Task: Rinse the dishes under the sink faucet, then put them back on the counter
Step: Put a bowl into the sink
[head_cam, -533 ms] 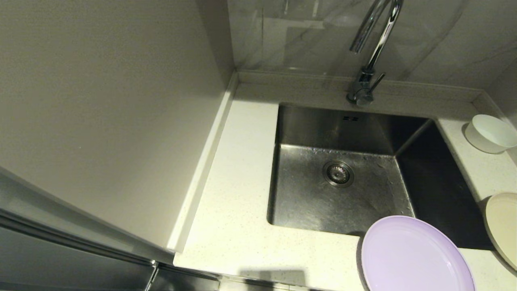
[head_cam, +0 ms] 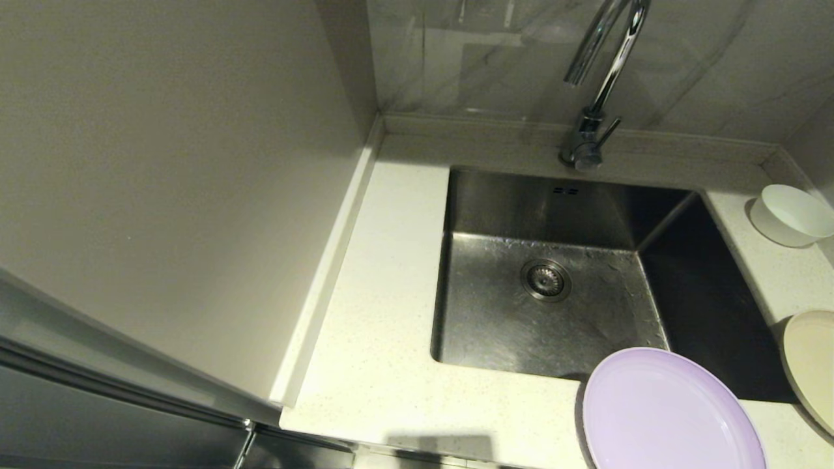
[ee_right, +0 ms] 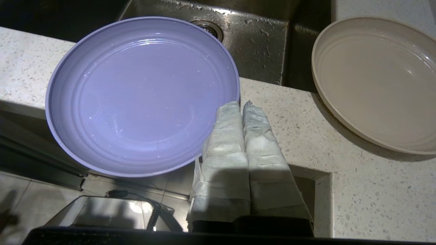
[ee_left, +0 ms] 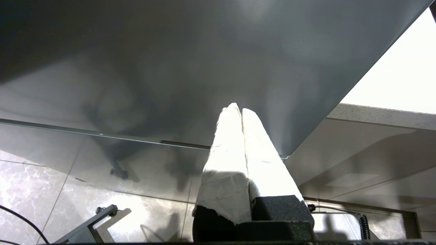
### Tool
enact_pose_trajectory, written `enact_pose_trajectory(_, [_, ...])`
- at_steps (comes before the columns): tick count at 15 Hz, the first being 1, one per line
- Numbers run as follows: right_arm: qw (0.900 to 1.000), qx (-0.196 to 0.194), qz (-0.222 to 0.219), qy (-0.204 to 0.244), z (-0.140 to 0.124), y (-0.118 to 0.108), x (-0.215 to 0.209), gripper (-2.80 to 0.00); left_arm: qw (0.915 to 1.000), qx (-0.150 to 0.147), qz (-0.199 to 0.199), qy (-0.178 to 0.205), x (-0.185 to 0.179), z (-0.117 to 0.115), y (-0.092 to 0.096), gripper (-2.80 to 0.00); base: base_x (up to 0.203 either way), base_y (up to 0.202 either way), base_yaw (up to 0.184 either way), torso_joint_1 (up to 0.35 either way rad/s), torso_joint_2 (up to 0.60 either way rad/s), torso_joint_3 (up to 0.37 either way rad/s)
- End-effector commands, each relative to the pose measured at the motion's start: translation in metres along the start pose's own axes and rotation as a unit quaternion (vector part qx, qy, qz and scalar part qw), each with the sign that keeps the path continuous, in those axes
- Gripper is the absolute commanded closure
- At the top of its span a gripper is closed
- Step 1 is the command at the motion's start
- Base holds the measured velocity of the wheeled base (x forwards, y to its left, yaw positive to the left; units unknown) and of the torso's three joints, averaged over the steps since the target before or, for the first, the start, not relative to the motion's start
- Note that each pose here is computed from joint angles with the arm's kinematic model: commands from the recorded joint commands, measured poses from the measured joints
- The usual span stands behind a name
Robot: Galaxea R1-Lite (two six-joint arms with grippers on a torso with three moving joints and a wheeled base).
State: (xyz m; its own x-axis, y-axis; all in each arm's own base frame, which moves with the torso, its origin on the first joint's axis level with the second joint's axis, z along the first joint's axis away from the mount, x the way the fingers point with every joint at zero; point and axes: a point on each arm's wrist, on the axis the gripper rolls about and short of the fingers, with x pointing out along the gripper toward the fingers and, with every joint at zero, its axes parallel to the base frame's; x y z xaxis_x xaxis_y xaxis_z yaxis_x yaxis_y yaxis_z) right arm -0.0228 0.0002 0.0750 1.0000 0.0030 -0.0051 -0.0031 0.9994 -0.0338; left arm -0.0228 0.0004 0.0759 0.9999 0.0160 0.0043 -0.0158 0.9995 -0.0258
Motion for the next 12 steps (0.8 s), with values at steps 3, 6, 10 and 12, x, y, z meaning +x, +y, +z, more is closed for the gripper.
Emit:
enact_pose_trajectory(3, [1.000,-0.018,0.001,0.004,0.000,0.000,0.000,0.00,1.0000,0.000,0.000,-0.002,0.000,0.000,0.000,0.00,0.000,0.000,0.000,0.000,0.00,0.000])
enact_pose_trajectory(6, [1.000,-0.020,-0.001,0.010,0.015,-0.001,-0.005,0.00,1.0000,0.000,0.000,-0.002,0.000,0.000,0.000,0.00,0.000,0.000,0.000,0.000,0.00,0.000])
enact_pose_trajectory(10, [0.999,-0.020,-0.003,0.029,0.080,-0.003,0.003,0.00,1.0000,0.000,0.000,-0.002,0.000,0.000,0.000,0.00,0.000,0.000,0.000,0.000,0.00,0.000])
enact_pose_trajectory(12, [0.999,-0.023,-0.005,0.040,0.131,-0.005,0.021,0.00,1.0000,0.000,0.000,-0.002,0.000,0.000,0.000,0.00,0.000,0.000,0.000,0.000,0.00,0.000])
